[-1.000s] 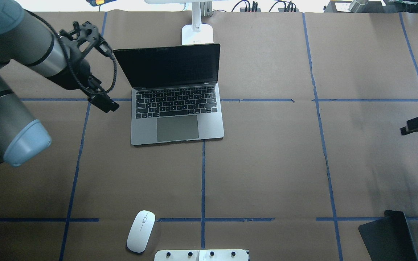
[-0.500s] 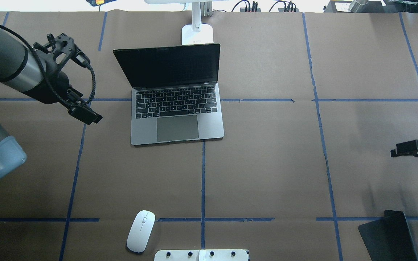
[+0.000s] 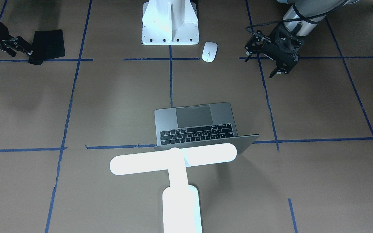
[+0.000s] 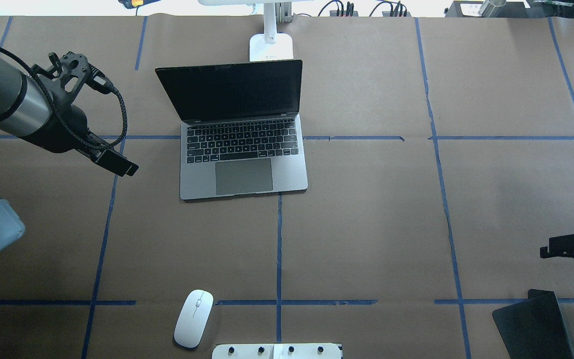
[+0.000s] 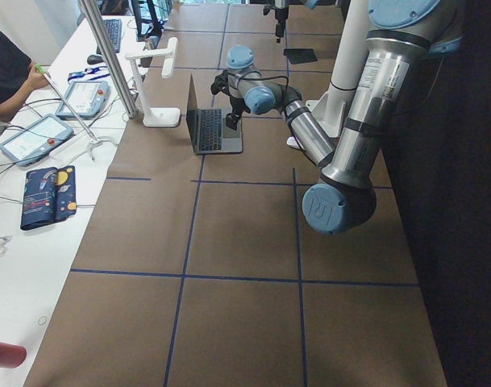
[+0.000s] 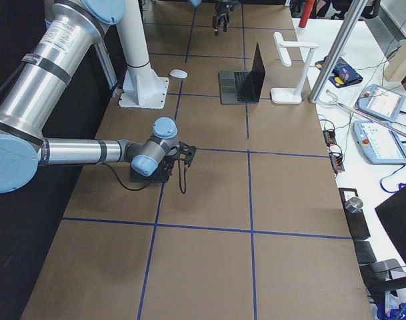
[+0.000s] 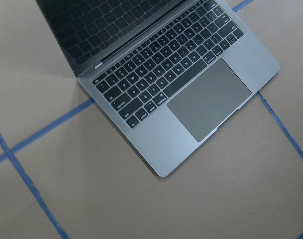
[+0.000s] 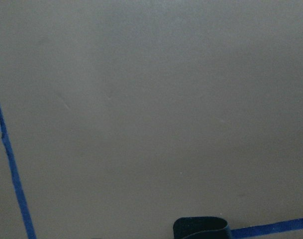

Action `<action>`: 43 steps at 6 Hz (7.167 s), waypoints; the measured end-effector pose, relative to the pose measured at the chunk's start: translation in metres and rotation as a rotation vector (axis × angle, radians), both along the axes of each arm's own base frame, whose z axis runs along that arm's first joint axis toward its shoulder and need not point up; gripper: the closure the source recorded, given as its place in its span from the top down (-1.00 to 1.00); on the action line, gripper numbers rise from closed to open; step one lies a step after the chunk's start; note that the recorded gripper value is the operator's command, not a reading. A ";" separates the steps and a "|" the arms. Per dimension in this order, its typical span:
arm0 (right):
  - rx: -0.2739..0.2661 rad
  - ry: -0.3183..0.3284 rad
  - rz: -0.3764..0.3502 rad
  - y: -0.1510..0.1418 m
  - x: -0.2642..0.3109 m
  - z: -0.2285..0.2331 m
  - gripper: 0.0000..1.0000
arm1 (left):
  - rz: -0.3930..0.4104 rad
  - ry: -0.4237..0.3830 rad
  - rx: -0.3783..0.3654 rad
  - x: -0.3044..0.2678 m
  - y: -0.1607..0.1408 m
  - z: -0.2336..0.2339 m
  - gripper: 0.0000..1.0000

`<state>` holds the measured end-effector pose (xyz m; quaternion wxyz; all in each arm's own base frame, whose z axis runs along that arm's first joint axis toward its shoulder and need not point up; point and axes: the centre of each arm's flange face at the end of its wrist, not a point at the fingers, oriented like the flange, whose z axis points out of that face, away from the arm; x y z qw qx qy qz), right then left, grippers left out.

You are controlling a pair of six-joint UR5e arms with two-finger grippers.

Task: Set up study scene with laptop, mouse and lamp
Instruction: 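Withdraw the left gripper while the right gripper reaches to the black mousepad, then grasp the black mousepad edge with the right gripper and lift it, then carry the mousepad beside the laptop and release it with the right gripper, then grasp the white mouse with the left gripper while the right gripper withdraws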

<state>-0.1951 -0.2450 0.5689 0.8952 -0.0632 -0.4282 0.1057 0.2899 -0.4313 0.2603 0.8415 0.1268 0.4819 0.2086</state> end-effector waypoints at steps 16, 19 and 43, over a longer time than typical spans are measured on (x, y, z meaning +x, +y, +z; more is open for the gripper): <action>0.099 -0.182 0.129 -0.092 -0.093 -0.083 -1.00 | -0.013 0.006 -0.300 0.032 0.060 -0.012 1.00; 0.066 -0.158 0.239 -0.246 -0.161 -0.131 -1.00 | -0.038 -0.015 -0.272 0.040 0.063 -0.010 1.00; 0.239 -0.271 0.112 -0.249 0.024 -0.137 1.00 | 0.118 -0.278 -0.104 0.259 0.211 0.034 0.97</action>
